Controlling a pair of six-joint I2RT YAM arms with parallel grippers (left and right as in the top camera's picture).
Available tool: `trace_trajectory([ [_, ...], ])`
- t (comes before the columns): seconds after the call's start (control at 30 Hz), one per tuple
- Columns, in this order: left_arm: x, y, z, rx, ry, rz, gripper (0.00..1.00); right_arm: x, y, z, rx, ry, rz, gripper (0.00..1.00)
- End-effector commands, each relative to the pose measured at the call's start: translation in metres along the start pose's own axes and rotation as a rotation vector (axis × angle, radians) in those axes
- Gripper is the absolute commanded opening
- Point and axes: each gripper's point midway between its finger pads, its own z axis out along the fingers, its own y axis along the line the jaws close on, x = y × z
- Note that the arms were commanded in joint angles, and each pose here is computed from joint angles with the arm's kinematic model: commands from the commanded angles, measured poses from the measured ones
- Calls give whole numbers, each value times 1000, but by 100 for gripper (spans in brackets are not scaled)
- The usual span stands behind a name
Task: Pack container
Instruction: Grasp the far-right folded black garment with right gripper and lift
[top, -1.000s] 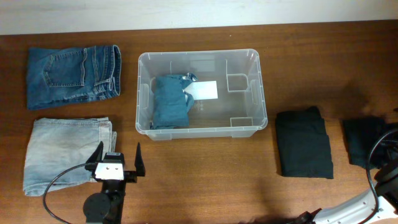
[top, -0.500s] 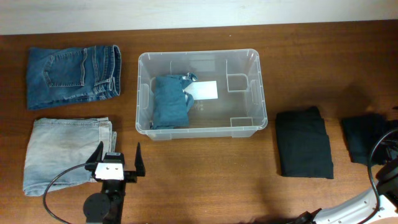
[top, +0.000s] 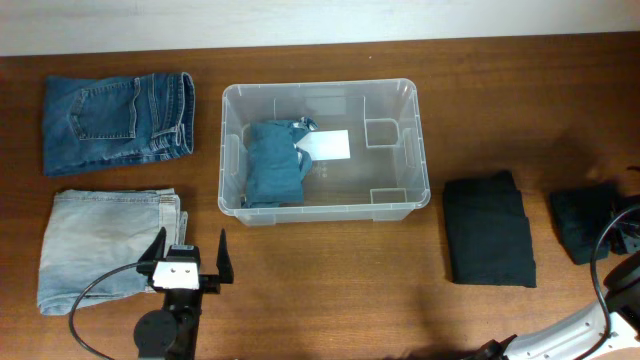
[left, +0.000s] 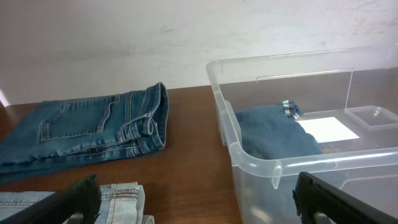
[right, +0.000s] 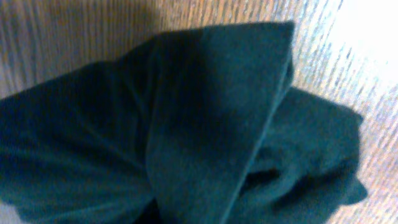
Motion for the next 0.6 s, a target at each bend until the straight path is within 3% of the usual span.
trace_trajectory([
  [0.0,2,0,0,1,1,12,99,17,-19,22,82,67,-1,4],
  [0.1,2,0,0,1,1,12,99,18,-5,14,11,82,0,4],
  [0.27,2,0,0,1,1,12,99,22,49,-19,-263,153,-15,4],
  [0.4,2,0,0,1,1,12,99,28,100,-69,-527,207,-58,4],
  [0.57,2,0,0,1,1,12,99,38,140,-136,-701,193,-151,4],
])
